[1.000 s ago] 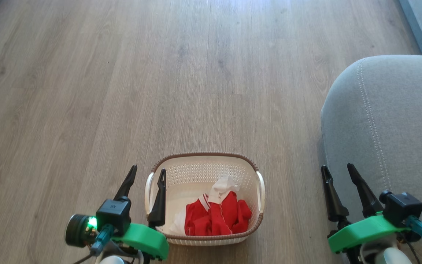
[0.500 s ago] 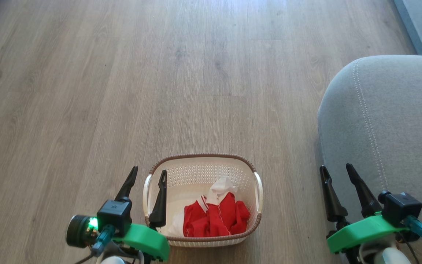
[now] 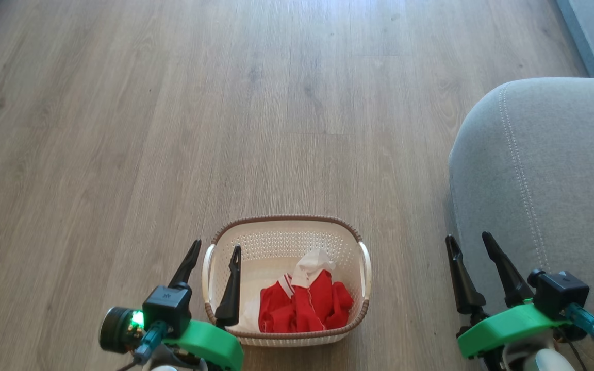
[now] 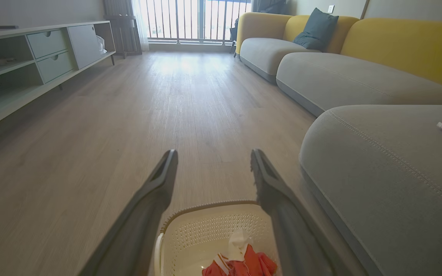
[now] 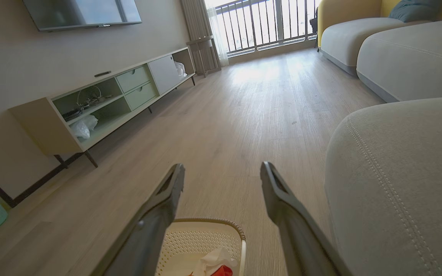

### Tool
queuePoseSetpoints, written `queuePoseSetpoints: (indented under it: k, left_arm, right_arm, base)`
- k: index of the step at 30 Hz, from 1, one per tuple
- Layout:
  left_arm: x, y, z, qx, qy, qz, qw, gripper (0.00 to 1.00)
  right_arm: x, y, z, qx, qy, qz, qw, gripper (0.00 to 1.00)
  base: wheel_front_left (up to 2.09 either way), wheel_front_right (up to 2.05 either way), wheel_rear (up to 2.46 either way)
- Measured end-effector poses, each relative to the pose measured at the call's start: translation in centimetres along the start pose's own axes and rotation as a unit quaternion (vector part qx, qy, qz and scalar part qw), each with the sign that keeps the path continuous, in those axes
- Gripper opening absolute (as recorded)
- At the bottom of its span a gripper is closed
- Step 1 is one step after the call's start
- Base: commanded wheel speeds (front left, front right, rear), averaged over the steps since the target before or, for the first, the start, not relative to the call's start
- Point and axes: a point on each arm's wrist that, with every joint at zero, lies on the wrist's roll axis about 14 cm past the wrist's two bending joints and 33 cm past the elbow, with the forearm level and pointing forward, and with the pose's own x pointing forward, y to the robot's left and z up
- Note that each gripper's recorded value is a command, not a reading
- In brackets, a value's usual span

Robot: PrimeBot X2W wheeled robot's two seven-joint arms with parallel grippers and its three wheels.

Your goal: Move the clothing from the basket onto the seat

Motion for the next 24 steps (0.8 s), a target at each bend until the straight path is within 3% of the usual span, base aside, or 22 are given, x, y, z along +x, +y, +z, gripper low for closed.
queuePoseSetpoints:
  k: [7,15,18,24]
  left_arm:
    - [0.2,-0.4,-1.1,-0.001,0.017,-0.009,1.0,1.0]
    - [2.0,-1.2,-6.0,-0.007,0.091,-0.031,0.995,1.0]
    - [2.6,-2.2,-11.1,0.002,0.168,-0.064,0.984,1.0]
    - [4.4,-2.8,-17.0,0.019,0.246,-0.09,0.965,1.0]
  right_arm:
    - [-0.2,-0.8,-0.6,0.001,0.009,-0.013,1.0,1.0]
    - [0.5,-4.3,-2.8,-0.011,0.044,-0.058,0.997,1.0]
    - [2.3,-5.5,-2.7,-0.013,0.04,-0.07,0.997,1.0]
    - [3.7,-9.0,-4.1,-0.025,0.057,-0.109,0.992,1.0]
  base:
    - [0.0,0.0,0.0]
    - [0.0,0.0,0.0]
    - [0.0,0.0,0.0]
    - [0.0,0.0,0.0]
